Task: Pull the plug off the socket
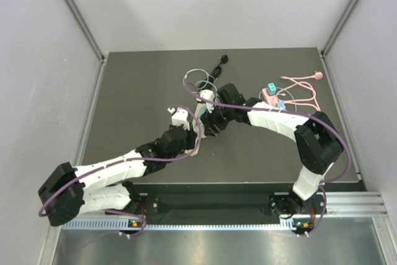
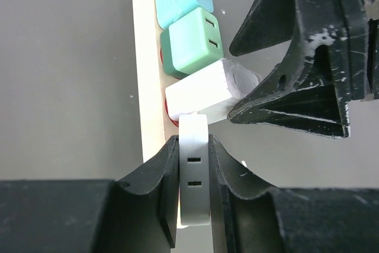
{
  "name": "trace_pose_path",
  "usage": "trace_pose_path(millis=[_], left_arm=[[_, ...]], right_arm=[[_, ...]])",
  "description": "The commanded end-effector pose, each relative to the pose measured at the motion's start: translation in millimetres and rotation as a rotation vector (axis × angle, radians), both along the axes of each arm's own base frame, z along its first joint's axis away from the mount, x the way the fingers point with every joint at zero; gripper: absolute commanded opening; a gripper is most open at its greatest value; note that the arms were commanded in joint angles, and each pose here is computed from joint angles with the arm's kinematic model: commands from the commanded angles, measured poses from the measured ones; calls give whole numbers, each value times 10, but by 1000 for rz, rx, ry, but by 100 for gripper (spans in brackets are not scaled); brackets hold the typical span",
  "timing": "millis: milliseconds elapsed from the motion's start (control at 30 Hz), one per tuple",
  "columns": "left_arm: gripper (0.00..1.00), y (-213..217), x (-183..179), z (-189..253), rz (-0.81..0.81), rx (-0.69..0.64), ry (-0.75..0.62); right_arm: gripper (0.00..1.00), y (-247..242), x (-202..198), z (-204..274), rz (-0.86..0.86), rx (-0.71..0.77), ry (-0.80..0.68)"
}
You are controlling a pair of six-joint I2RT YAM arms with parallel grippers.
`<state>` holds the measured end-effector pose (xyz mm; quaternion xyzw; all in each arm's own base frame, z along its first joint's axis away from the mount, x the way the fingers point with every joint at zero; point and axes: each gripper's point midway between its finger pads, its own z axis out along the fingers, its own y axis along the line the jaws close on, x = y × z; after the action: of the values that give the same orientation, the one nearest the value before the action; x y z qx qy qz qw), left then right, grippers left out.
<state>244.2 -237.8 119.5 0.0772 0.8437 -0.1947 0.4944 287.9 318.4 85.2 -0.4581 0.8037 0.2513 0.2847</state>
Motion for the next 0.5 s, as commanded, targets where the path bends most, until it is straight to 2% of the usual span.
trace_pose_path(millis=[0,100,167,267,300,333,367,467], left_arm=[[0,-200,-69,337,-41,-162,-45],[0,-193,-90,276,-44,-160,-32],[0,-203,-113,239,-58,-157,-25],[0,-226,-142,158,-82,-140,-8],[0,-243,-166,120,-100,-128,4],[0,-255,-168,83,-108,-114,12],[0,-262,-178,53,-116,-106,18],[0,-266,-206,-64,-149,-51,37]], right_arm=[[64,-329,469,183,-79,-24,-152],[63,-272,385,166,-20,-1,-131],[56,-219,338,122,8,15,-104],[27,-166,336,116,17,26,-79],[11,-163,336,120,12,29,-69],[4,-143,341,147,12,33,-71],[0,-138,369,179,2,33,-77],[0,-156,449,252,-64,-6,-112]])
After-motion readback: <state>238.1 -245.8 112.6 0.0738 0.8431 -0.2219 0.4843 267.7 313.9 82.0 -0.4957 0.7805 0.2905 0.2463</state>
